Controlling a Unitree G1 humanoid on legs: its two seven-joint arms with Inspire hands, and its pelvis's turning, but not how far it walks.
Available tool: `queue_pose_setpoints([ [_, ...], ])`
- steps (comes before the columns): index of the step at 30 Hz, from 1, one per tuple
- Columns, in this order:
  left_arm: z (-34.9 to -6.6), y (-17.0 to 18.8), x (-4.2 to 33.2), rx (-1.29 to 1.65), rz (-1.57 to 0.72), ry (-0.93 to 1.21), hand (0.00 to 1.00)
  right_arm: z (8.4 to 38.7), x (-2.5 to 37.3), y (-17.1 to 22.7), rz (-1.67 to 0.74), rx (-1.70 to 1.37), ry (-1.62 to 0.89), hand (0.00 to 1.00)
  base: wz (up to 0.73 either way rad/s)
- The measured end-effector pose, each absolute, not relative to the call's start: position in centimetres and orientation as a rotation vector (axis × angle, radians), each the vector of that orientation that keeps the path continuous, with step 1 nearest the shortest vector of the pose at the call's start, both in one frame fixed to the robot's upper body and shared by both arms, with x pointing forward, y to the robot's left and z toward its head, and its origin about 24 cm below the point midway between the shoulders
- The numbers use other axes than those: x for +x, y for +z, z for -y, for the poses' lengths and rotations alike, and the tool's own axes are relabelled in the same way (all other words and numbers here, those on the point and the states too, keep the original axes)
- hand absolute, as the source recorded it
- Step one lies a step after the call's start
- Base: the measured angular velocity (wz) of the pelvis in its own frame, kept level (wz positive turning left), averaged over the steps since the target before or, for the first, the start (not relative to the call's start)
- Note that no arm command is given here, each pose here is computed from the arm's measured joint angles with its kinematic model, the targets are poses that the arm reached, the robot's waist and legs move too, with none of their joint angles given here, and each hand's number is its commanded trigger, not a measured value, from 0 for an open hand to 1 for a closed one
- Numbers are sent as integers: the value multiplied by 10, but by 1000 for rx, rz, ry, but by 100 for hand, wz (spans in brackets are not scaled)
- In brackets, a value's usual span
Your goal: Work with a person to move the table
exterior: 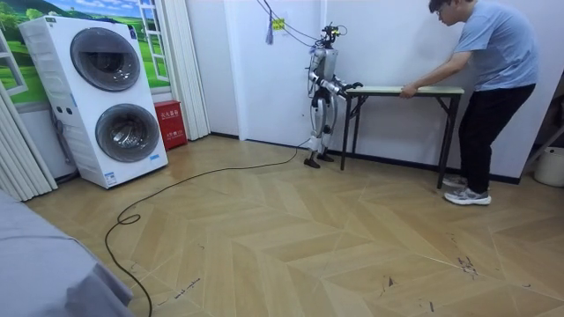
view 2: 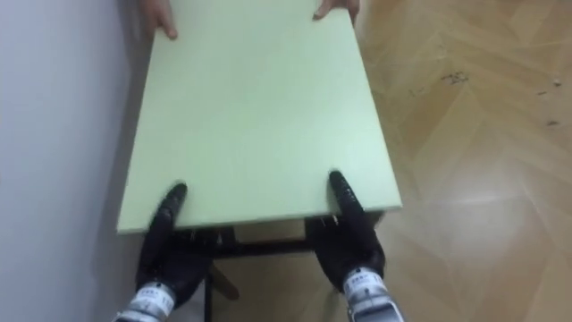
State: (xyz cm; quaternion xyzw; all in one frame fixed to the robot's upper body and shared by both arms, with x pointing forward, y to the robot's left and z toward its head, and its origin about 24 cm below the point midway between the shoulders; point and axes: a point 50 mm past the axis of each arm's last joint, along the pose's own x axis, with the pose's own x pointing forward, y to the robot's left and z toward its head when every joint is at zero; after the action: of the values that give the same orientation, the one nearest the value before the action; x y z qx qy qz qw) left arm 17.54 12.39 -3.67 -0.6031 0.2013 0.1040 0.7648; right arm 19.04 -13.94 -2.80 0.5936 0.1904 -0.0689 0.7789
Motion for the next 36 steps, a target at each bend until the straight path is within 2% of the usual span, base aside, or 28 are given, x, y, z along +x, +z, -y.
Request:
queue_pose_setpoints([
  [19,-122,-36,177,-1305,-437,224,100,138,192,-28,-409,1287,-150,100,4],
  [28,-125,-39,175,-1262,-457,215,100,138,187,-40,-421,1298,-157,100,2],
  [36,-125,-58,167,-1238,-508,219,100,143,177,-59,-444,1293,-181,100,0],
])
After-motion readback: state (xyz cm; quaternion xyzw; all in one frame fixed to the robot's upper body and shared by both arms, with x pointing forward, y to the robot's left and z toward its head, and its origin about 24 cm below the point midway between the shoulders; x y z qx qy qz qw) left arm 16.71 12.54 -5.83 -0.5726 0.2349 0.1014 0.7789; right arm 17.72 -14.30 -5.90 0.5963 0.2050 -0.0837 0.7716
